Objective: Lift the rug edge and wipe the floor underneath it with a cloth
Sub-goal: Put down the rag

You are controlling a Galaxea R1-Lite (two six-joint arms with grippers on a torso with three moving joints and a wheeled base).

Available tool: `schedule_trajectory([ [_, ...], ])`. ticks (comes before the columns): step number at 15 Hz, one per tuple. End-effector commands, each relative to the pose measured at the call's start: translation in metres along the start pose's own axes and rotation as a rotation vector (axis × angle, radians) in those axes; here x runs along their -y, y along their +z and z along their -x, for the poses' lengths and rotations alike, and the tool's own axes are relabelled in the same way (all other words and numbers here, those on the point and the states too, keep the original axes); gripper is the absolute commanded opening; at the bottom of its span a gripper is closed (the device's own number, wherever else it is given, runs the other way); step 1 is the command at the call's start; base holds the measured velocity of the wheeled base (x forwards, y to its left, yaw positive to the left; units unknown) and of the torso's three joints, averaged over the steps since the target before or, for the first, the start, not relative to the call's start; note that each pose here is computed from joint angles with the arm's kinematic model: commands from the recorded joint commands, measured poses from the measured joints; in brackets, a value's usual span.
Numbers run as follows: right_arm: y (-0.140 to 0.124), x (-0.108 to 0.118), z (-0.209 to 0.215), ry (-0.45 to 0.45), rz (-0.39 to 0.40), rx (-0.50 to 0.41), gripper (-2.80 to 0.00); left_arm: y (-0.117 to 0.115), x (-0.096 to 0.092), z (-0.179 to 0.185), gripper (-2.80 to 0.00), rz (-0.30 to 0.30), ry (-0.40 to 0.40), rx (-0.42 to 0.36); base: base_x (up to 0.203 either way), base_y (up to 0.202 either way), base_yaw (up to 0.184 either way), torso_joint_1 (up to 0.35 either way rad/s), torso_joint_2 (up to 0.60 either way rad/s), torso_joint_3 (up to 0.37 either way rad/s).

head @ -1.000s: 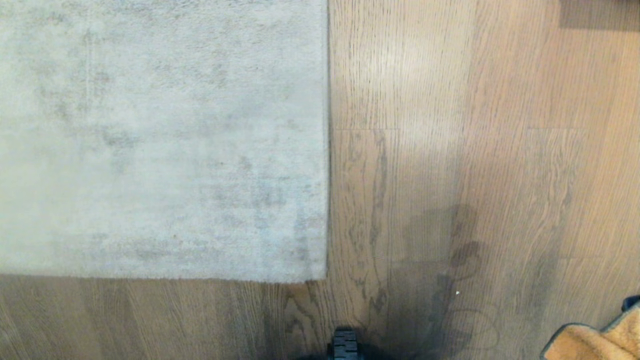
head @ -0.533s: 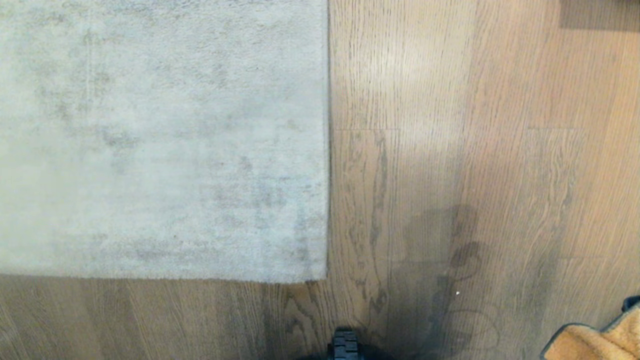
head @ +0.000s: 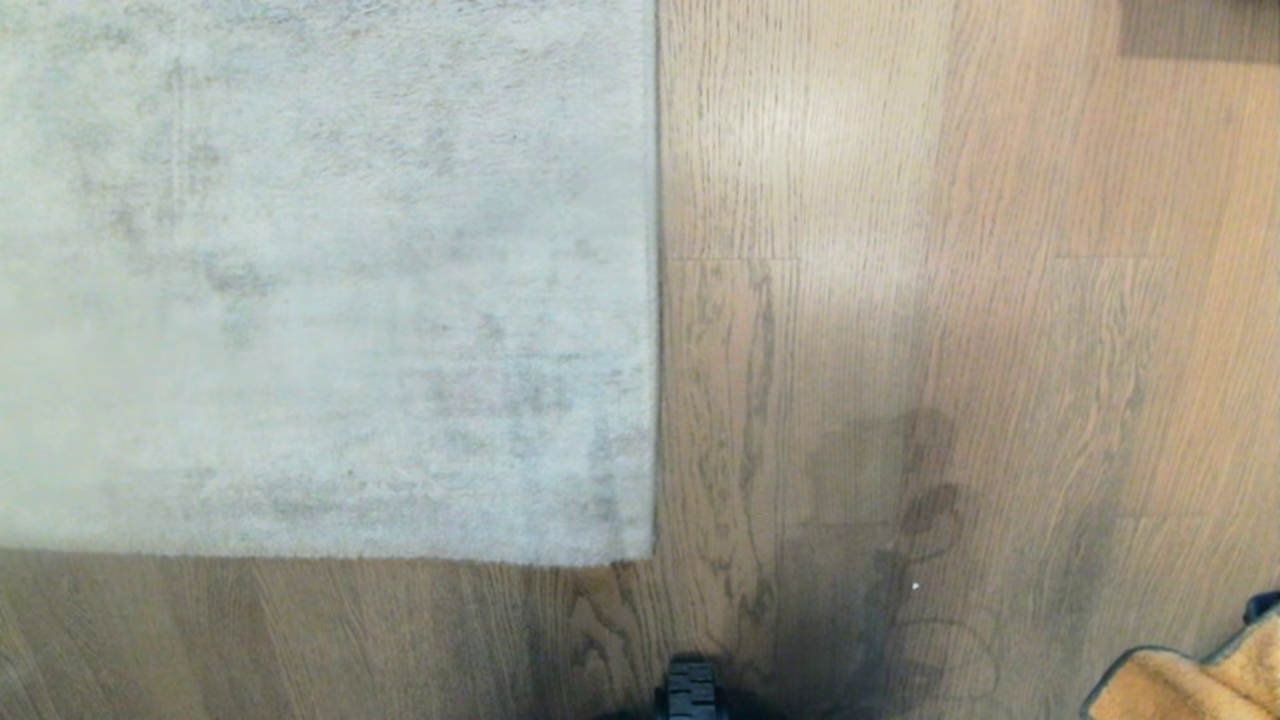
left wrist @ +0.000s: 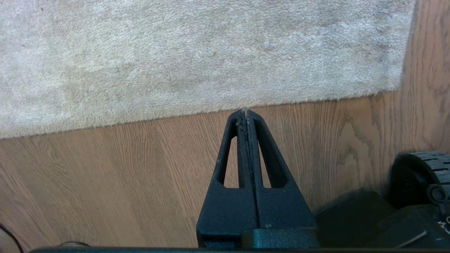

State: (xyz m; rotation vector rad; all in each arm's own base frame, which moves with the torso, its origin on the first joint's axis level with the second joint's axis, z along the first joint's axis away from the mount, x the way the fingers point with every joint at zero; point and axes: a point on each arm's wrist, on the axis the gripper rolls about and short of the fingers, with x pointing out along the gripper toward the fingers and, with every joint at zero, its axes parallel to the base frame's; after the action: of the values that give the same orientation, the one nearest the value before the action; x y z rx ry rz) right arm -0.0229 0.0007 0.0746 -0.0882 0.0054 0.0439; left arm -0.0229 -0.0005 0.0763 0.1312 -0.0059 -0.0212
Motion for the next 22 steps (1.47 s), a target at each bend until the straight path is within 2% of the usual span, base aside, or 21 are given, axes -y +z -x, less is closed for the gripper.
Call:
schedule_trajectory([
  [1, 0.0, 0.0, -0.0001, 0.001, 0.001, -0.002, -2.8, -0.0001, 0.0, 0.0, -2.8, 0.004, 0.0, 0.0, 0.0, 0.0, 0.0, 0.0, 0.0, 0.0],
  [14, 0.0, 0.0, -0.0001, 0.001, 0.001, -0.002, -2.8, -0.0001, 0.0, 0.0, -2.8, 0.002, 0.001, 0.0, 0.0, 0.0, 0.0, 0.0, 0.0, 0.0],
  [22, 0.0, 0.0, -0.0001, 0.001, 0.001, -0.002, -2.8, -0.0001, 0.0, 0.0, -2.8, 0.004, 0.0, 0.0, 0.002, -0.167, 0.002, 0.003, 0.0, 0.001],
])
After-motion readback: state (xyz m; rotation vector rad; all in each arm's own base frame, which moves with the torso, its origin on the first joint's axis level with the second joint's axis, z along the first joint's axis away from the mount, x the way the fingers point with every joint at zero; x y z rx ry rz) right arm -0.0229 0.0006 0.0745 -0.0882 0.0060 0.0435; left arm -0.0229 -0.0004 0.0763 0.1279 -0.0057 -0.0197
